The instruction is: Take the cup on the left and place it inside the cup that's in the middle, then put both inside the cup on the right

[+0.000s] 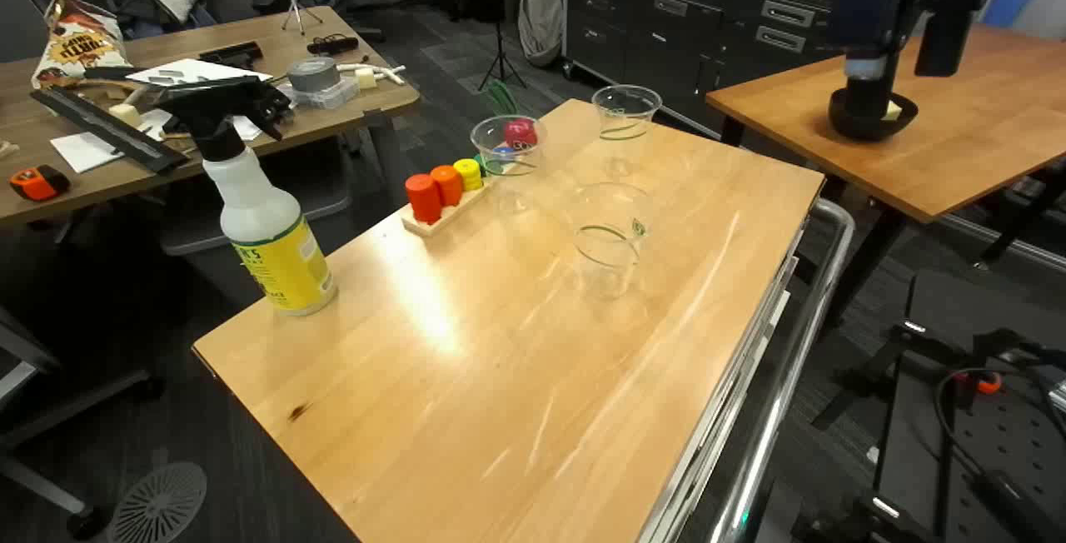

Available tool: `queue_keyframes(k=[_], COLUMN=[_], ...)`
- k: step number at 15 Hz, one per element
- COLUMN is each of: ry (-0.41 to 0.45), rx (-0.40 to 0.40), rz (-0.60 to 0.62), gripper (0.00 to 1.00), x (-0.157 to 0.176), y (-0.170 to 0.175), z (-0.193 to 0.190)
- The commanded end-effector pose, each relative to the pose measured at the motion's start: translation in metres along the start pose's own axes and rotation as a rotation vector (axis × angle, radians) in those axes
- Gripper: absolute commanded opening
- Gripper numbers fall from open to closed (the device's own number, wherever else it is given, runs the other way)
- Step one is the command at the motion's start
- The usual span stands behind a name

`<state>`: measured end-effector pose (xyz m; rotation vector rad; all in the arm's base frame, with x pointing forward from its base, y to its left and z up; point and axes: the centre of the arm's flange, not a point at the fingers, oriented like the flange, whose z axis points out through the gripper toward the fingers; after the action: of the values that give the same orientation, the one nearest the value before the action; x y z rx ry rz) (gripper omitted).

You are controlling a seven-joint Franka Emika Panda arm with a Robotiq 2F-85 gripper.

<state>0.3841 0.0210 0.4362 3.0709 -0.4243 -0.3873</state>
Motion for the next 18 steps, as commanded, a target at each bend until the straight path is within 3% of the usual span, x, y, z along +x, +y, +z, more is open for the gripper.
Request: queue_keyframes(k=[1,12,18], ry=[0.003,-0.012,-0.029], rx=[0.001,0.023,0.039], rz=[0.0,-0.007,-0.015], gripper=[1.0,1.0,1.0], x=[0.0,0.001,0.042], y=[0.0,0.0,-0.015], z=[-0.001,0.002,0.018])
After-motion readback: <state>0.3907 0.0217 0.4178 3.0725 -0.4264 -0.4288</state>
